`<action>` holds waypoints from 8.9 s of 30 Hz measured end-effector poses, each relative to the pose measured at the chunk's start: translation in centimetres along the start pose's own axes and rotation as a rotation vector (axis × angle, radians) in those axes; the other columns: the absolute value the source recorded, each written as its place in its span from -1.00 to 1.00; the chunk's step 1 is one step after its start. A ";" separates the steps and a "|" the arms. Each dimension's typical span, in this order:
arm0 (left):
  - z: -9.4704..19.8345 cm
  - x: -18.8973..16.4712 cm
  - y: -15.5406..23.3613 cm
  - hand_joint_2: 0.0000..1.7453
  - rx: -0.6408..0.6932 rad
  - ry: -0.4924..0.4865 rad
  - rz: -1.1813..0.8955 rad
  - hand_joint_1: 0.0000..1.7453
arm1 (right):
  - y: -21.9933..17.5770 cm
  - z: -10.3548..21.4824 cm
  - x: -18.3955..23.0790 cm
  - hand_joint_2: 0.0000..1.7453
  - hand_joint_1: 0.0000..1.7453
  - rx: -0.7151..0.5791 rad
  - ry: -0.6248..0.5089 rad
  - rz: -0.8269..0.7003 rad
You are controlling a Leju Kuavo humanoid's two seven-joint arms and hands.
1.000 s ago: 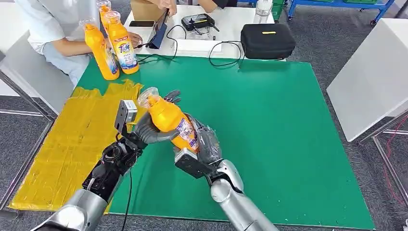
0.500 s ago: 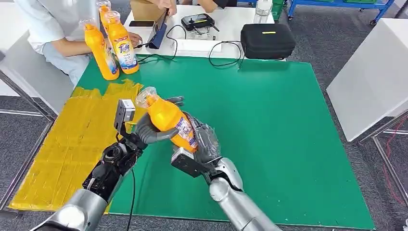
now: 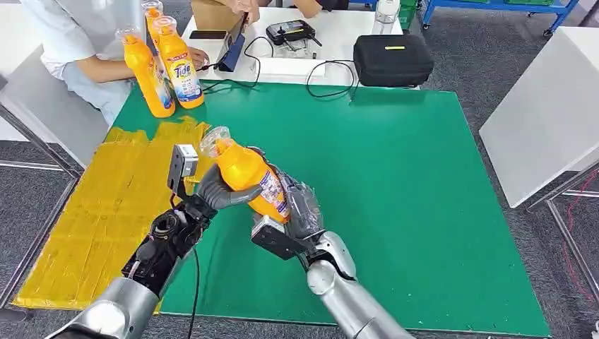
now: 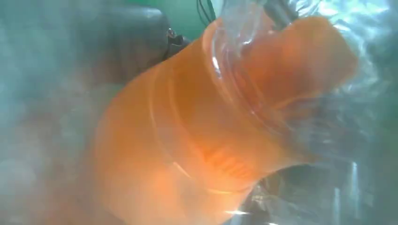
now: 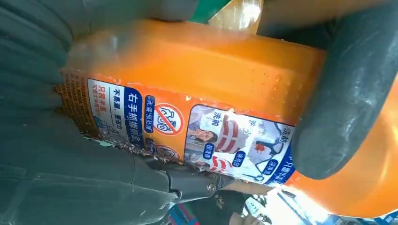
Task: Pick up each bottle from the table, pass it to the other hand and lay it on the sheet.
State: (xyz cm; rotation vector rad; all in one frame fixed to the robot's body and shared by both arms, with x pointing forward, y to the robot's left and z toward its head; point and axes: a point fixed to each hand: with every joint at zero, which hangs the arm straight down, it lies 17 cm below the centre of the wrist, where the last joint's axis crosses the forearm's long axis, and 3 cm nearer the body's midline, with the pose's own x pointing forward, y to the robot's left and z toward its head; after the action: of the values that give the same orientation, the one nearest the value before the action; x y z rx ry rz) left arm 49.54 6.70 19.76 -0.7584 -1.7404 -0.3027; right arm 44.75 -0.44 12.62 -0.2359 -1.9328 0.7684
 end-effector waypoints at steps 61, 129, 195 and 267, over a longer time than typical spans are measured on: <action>3.8 2.9 14.8 1.00 0.318 0.118 -1.701 1.00 | -20.5 7.3 10.5 1.00 -1.00 -0.472 -0.313 -0.166; 13.3 -8.9 24.3 1.00 -0.109 0.809 -1.730 -1.00 | -22.5 8.4 8.3 1.00 -1.00 -0.482 -0.270 -0.129; 7.5 0.5 24.0 1.00 -0.308 0.602 -1.608 -1.00 | -23.3 8.0 4.2 1.00 -1.00 -0.521 -0.205 -0.197; 7.9 -0.3 4.9 1.00 0.270 -0.010 -0.046 -1.00 | -18.8 12.0 -3.4 -1.00 -1.00 -0.488 0.145 -0.337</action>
State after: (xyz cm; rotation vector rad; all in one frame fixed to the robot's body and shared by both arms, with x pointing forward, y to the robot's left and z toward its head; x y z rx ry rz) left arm 46.61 14.76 16.14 -0.5252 -1.7660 -0.0918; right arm 39.09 -21.59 17.93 -0.2429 -1.9284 0.0497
